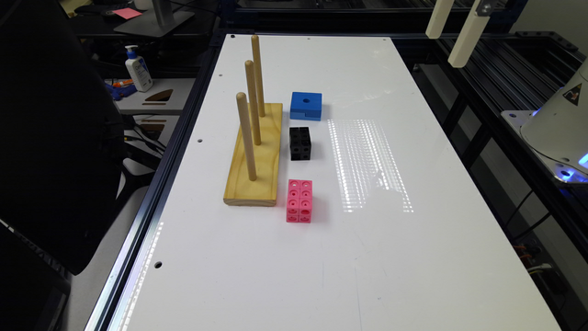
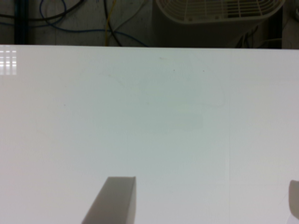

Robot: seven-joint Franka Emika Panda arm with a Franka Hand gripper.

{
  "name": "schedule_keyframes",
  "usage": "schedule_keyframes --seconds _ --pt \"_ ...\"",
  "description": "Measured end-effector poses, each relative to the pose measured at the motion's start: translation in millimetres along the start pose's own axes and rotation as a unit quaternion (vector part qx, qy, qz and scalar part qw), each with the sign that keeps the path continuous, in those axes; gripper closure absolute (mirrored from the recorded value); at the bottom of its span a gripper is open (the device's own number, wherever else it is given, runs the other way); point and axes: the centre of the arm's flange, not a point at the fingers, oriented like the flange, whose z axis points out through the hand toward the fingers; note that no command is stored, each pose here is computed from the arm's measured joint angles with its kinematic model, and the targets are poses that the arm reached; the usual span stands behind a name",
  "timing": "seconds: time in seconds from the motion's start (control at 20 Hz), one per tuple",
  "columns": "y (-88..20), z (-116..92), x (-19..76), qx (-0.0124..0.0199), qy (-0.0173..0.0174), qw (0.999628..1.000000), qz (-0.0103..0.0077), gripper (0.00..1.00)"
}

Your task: Pick up pink block.

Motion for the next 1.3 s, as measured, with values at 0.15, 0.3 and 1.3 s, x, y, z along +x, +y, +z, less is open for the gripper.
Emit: schedule_keyframes --seconds 0.15,0.3,1.3 --pt "-6.6 1.9 -2.2 0.0021 0.0026 0.999994 -0.0006 0.0" --pt "-10.8 2.6 -1.5 0.0017 0.0035 0.999992 -0.0004 0.0" --pt "-74.0 2.8 -3.8 -0.0031 0.0012 0.999994 -0.0006 0.0"
